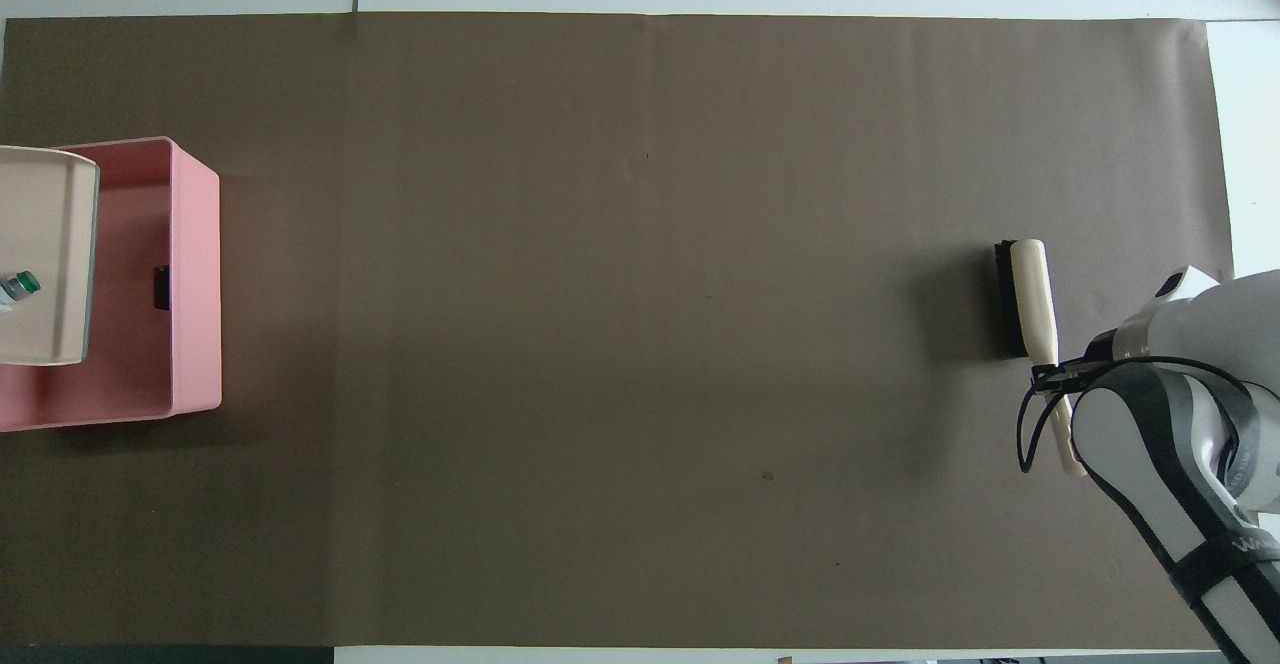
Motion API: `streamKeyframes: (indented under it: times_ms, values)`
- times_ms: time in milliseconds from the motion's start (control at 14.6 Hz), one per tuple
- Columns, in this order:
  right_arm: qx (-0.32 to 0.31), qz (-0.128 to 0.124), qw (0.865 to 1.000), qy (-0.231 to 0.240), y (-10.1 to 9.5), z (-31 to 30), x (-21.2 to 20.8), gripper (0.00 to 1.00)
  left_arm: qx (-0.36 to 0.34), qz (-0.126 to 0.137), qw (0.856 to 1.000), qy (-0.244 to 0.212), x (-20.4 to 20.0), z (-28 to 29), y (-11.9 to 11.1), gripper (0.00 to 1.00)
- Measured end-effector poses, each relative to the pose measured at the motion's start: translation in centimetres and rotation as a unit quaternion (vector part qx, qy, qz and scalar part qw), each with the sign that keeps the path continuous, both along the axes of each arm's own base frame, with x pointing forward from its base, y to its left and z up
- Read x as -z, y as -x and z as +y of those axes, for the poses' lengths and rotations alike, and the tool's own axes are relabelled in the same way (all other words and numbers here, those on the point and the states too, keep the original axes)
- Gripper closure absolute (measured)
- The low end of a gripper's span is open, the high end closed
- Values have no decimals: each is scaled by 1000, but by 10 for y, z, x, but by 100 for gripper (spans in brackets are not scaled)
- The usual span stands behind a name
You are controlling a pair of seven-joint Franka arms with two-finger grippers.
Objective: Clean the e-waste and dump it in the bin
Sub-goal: 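Tip the dustpan over the pink bin with the left gripper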
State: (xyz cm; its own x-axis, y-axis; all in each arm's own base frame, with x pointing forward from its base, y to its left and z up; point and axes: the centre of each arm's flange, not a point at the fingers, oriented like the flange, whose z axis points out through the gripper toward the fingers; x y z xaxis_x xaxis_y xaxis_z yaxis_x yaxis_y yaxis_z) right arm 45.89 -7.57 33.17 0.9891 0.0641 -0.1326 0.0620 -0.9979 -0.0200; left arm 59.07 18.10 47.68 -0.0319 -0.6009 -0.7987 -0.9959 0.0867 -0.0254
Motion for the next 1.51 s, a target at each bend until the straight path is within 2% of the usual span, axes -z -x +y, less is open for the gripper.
streamKeyframes:
  times_ms: [68, 205, 479, 616, 685, 822, 890, 1027, 1164, 1301, 1507]
  values:
    - [0, 1, 1000, 0, 1, 0, 1, 69, 2, 1, 1000, -16, -1, -3, 2, 68]
    - [0, 2, 1000, 0, 1, 0, 1, 66, 7, 8, 999, -48, -5, -9, 4, 68]
    - [-1, 3, 1000, 0, -2, 0, -4, 25, 17, 29, 992, -118, -16, -22, 4, 68]
    - [-1, 2, 1000, 0, -10, -1, -20, 3, 11, 29, 989, -148, -21, -35, 3, 68]
    - [0, -4, 1000, 1, -17, -3, -32, 0, 8, 26, 988, -154, -24, -40, 3, 68]
    - [0, -23, 1000, 5, -30, -3, -63, 0, 6, 16, 988, -154, -37, -42, 3, 68]
    - [7, -38, 999, 9, -36, -3, -83, 0, 4, 14, 990, -143, -43, -43, 5, 68]
    - [40, -64, 997, 17, -48, 5, -131, 0, -4, 12, 996, -93, -58, -48, 7, 68]
    - [71, -86, 993, 30, -62, 24, -183, 0, 5, 21, 999, -38, -71, -57, 6, 68]
    - [103, -89, 990, 38, -66, 36, -232, 0, 22, 32, 999, 11, -69, -80, 3, 68]
    - [128, -82, 988, 38, -64, 31, -305, 0, 58, 56, 994, 76, -40, -149, 2, 68]
